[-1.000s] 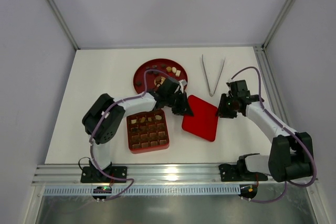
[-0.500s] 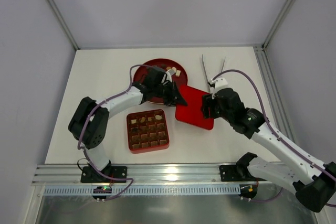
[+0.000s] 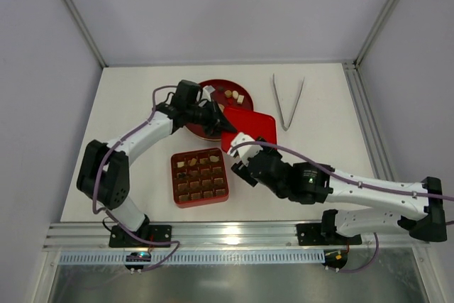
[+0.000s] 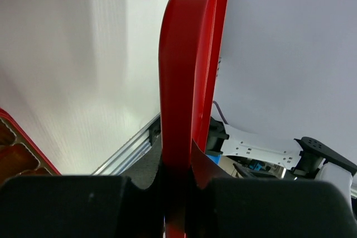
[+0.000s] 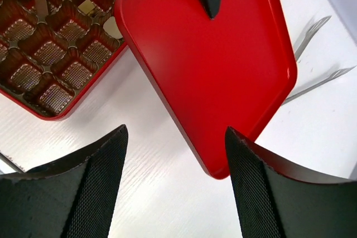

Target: Pack the chocolate

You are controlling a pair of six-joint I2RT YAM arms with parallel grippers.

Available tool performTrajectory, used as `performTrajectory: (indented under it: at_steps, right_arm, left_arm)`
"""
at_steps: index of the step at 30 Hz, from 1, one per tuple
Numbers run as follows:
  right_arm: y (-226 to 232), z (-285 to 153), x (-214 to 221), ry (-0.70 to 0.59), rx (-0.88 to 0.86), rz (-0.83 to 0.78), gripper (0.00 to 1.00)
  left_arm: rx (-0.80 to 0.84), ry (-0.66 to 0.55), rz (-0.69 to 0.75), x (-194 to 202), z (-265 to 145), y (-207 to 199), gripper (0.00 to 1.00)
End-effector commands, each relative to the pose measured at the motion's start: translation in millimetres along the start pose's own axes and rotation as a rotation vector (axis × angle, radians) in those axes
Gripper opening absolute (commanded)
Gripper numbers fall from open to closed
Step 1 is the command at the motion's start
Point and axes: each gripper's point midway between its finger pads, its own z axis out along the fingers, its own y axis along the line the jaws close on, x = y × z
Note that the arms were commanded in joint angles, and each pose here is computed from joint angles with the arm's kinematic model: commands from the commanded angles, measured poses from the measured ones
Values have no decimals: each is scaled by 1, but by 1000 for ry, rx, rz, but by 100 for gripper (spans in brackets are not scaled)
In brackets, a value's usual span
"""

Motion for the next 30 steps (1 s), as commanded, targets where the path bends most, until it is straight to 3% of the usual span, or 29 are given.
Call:
performTrajectory:
  at_steps: [1,14,20,30]
  right_arm:
    - [-15,-8,-28,-39,115,-104,72]
    - [-5,15,-39,-23,208,-406,72]
    - [8,22,-45,-10,257,-546,61]
    - [9,23,-51,0,309,-629,44]
  left_arm:
    - [64,50,-17,15,-23,-22,0]
    - [95,58,-39,35,-49,-27,0]
    - [97,69,-53,41,-52,-24,0]
    - [113,69,-66,40,-57,-25,0]
